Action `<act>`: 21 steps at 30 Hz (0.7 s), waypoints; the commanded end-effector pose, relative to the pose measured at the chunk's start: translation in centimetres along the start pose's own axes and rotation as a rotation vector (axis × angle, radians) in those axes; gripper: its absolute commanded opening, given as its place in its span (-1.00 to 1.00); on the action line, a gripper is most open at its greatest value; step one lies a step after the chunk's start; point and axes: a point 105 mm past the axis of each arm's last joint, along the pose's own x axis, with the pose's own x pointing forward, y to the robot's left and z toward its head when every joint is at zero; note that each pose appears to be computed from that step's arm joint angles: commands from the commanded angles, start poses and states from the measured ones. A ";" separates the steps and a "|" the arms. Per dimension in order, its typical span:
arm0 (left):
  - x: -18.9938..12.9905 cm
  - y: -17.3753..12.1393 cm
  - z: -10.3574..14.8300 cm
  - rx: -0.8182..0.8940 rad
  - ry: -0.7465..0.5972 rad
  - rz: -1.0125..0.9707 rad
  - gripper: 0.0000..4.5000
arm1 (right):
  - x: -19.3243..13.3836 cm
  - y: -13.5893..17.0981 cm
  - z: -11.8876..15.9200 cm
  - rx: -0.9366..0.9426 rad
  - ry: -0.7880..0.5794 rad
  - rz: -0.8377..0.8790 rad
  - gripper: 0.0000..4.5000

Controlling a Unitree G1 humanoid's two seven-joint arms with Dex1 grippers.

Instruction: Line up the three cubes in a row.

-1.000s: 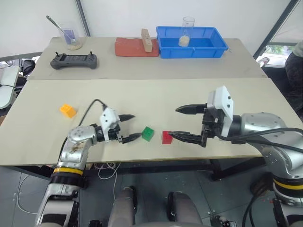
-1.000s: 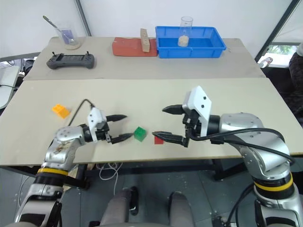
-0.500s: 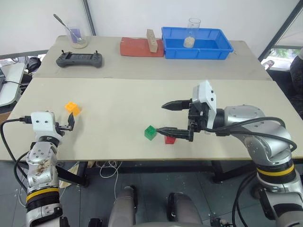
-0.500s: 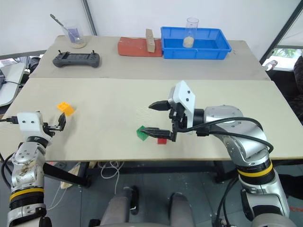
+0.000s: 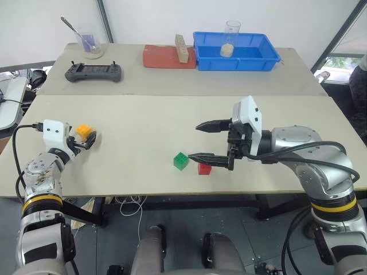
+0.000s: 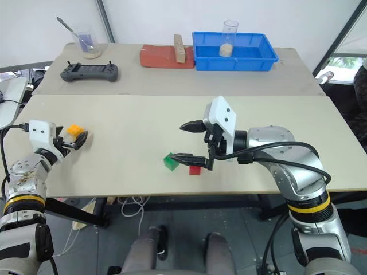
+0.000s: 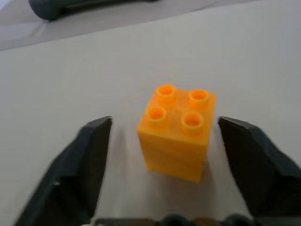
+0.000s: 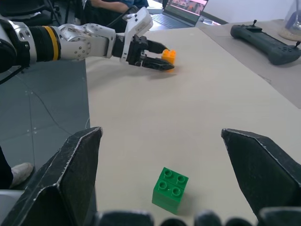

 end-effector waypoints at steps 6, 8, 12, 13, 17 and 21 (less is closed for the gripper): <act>0.2 -0.2 1.6 0.026 -0.051 -0.046 -0.42 | -0.9 0.0 1.3 -0.041 -0.026 -0.042 1.00; 0.3 -0.5 1.8 0.026 -0.060 -0.054 -0.42 | -0.9 -0.1 1.4 -0.040 -0.031 -0.044 1.00; 0.7 -2.0 2.5 0.028 -0.085 -0.110 -0.42 | -0.8 -0.2 1.7 -0.042 -0.049 -0.050 1.00; 0.8 -2.4 2.7 0.031 -0.091 -0.127 -0.42 | -0.8 -0.2 1.8 -0.043 -0.053 -0.051 1.00; 1.0 -6.2 4.3 0.087 -0.133 -0.297 -0.42 | -0.9 -0.2 2.4 -0.046 -0.080 -0.052 1.00; -0.3 -12.5 6.6 0.159 -0.182 -0.617 -0.42 | -1.5 0.2 3.2 -0.049 -0.109 -0.052 1.00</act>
